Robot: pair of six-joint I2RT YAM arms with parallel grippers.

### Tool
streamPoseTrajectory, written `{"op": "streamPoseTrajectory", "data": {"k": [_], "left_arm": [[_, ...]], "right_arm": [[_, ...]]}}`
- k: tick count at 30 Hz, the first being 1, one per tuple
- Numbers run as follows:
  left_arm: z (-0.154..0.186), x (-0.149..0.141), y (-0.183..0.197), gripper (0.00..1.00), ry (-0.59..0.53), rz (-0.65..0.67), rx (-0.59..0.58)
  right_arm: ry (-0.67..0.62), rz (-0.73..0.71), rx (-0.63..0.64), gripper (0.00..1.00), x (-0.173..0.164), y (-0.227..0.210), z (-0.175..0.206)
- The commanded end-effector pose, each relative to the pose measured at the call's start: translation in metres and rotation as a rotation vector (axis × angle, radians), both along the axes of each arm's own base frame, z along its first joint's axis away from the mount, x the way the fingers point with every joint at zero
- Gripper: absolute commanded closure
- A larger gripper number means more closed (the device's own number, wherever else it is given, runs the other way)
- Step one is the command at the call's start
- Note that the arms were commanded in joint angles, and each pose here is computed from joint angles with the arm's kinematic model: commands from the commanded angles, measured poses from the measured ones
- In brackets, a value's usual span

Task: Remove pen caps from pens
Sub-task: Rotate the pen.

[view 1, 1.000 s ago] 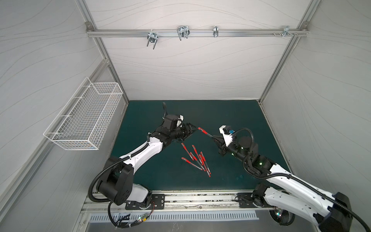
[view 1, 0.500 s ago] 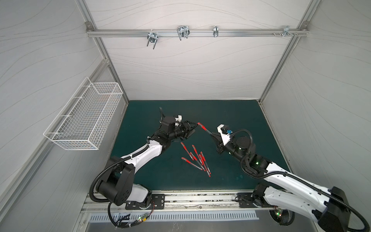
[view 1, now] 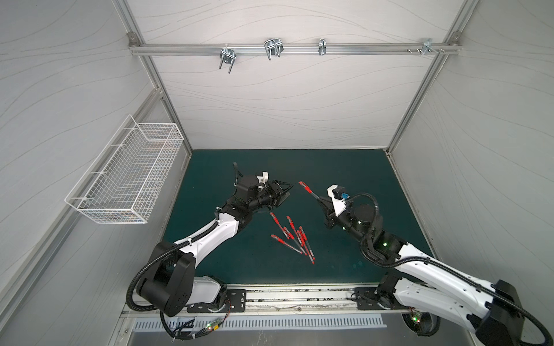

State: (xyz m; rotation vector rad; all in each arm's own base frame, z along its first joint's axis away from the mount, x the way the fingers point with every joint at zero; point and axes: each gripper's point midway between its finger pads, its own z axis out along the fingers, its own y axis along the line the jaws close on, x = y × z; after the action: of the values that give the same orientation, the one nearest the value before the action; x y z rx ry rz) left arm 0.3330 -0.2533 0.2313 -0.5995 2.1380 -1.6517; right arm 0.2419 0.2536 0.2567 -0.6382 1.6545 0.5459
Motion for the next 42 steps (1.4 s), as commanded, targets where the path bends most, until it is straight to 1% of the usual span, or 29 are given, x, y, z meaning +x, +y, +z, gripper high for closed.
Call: {"op": "streamPoseTrajectory", "data": {"k": [1, 6, 9, 12, 13, 17, 20, 24, 29, 32, 33, 34, 35, 36, 37, 38, 40, 42], "left_arm": [[0.035, -0.003, -0.003, 0.5, -0.088, -0.008, -0.065], [0.028, -0.009, -0.008, 0.51, -0.07, -0.005, -0.043], [0.023, -0.008, -0.01, 0.52, -0.054, -0.004, -0.05], [0.023, -0.009, -0.015, 0.52, -0.051, -0.012, -0.058], [0.031, -0.009, -0.018, 0.53, -0.082, -0.015, -0.076], [0.033, -0.01, -0.024, 0.57, -0.083, -0.026, -0.082], [0.032, -0.009, -0.025, 0.62, -0.084, -0.026, -0.083], [0.031, -0.01, -0.024, 0.73, -0.086, -0.016, -0.089], [0.033, -0.01, -0.02, 0.83, -0.098, 0.004, -0.088], [0.036, -0.01, -0.02, 0.9, -0.107, 0.004, -0.097], [0.037, -0.01, -0.02, 0.92, -0.107, 0.007, -0.098], [0.036, -0.009, -0.019, 0.96, -0.108, 0.01, -0.096], [0.037, -0.009, -0.019, 0.99, -0.113, 0.012, -0.091], [0.036, -0.008, -0.016, 1.0, -0.115, 0.021, -0.077], [0.036, -0.005, -0.012, 1.0, -0.121, 0.032, -0.059], [0.037, -0.003, -0.008, 1.0, -0.137, 0.042, -0.04], [0.031, 0.002, 0.003, 1.0, -0.149, 0.068, 0.035], [0.033, 0.006, 0.008, 1.0, -0.209, 0.069, 0.098]], "right_arm": [[0.0, 0.051, 0.006, 1.0, -0.006, 0.01, 0.005], [-0.032, 0.09, 0.012, 1.0, -0.015, 0.017, 0.01], [-0.052, 0.104, 0.013, 1.0, -0.019, 0.02, 0.012], [-0.064, 0.124, 0.012, 1.0, -0.024, 0.023, 0.013], [-0.067, 0.128, 0.012, 1.0, -0.025, 0.024, 0.014], [-0.091, 0.152, 0.009, 1.0, -0.031, 0.029, 0.016], [-0.103, 0.157, 0.006, 1.0, -0.033, 0.031, 0.017], [-0.104, 0.151, -0.002, 1.0, -0.033, 0.032, 0.016], [-0.106, 0.15, -0.001, 1.0, -0.033, 0.032, 0.016], [-0.098, 0.152, -0.002, 1.0, -0.034, 0.033, 0.014], [-0.091, 0.154, -0.003, 0.98, -0.034, 0.033, 0.013], [-0.085, 0.156, -0.005, 0.85, -0.035, 0.033, 0.013], [-0.069, 0.155, -0.011, 0.61, -0.035, 0.033, 0.011], [-0.053, 0.146, -0.012, 0.42, -0.034, 0.031, 0.01], [-0.041, 0.138, -0.016, 0.3, -0.034, 0.03, 0.008], [-0.033, 0.135, -0.023, 0.25, -0.034, 0.028, 0.007], [-0.013, 0.127, -0.041, 0.21, -0.035, 0.024, 0.005], [0.014, 0.117, -0.056, 0.2, -0.036, 0.019, 0.004]]}}
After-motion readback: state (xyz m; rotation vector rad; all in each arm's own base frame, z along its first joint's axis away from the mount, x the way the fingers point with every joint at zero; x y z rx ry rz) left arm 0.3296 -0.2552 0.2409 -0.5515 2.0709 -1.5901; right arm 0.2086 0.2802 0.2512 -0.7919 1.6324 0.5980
